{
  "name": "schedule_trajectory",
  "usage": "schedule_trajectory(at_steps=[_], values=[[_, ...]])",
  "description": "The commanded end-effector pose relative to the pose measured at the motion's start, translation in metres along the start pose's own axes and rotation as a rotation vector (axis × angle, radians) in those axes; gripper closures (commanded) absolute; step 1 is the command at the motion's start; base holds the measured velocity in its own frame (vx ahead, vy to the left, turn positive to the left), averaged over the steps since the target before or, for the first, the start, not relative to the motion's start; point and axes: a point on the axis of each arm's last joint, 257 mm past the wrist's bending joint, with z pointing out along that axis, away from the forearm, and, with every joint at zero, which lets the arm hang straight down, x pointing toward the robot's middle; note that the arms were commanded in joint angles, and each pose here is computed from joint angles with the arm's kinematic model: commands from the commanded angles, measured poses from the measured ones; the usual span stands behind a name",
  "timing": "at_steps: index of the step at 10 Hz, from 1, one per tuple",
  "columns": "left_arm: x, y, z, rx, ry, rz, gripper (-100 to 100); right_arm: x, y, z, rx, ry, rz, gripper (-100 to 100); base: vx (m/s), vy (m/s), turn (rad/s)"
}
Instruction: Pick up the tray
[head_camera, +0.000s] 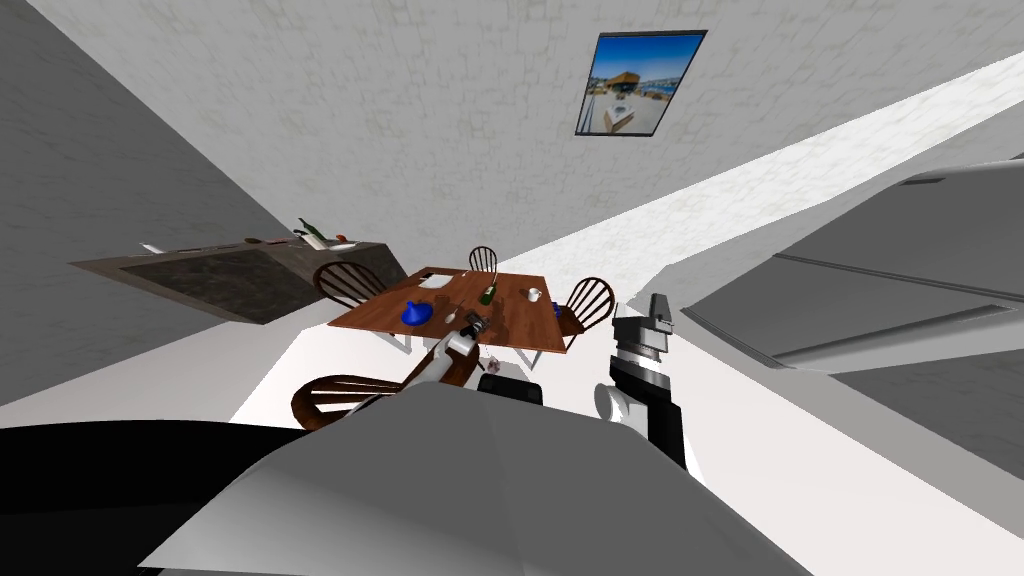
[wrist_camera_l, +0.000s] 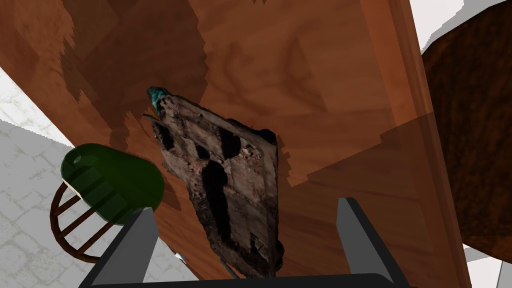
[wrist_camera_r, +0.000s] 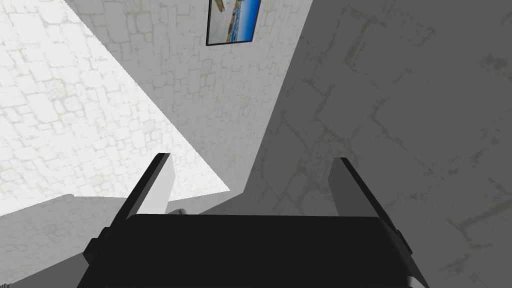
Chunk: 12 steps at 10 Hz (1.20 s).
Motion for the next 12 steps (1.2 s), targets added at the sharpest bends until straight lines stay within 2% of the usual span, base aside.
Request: schedule_trajectory(at_steps=[1,2,3,4,8,9,10,12], values=[[-0.005,0.003,0.004,-0.001,-0.005,-0.006,-100,0.0,0.0,0.0,0.0,0.0,0.0,0,0.002,-0.01,-0.052],[-0.01,0.006,0.007,-0.004,-0.011,-0.013,-100,0.0,0.0,0.0,0.0,0.0,0.0,0,0.003,-0.012,-0.074],[-0.007,0.006,0.005,-0.004,-0.008,-0.009,-100,0.0,0.0,0.0,0.0,0.0,0.0,0,0.0,-0.004,-0.01],[-0.007,0.006,0.006,-0.003,-0.008,-0.01,100,0.0,0.0,0.0,0.0,0.0,0.0,0,0.0,0.0,0.0],[-0.007,0.005,0.006,-0.003,-0.008,-0.01,100,0.0,0.0,0.0,0.0,0.0,0.0,0,0.0,0.0,0.0],[-0.007,0.006,0.006,-0.003,-0.008,-0.01,0,0.0,0.0,0.0,0.0,0.0,0.0,0,0.0,0.0,0.0],[-0.002,0.001,0.002,0.0,-0.002,-0.003,100,0.0,0.0,0.0,0.0,0.0,0.0,0,0.001,0.008,0.103],[0.005,-0.004,-0.004,0.004,0.007,0.008,100,0.0,0.0,0.0,0.0,0.0,0.0,0,-0.002,0.013,0.075]])
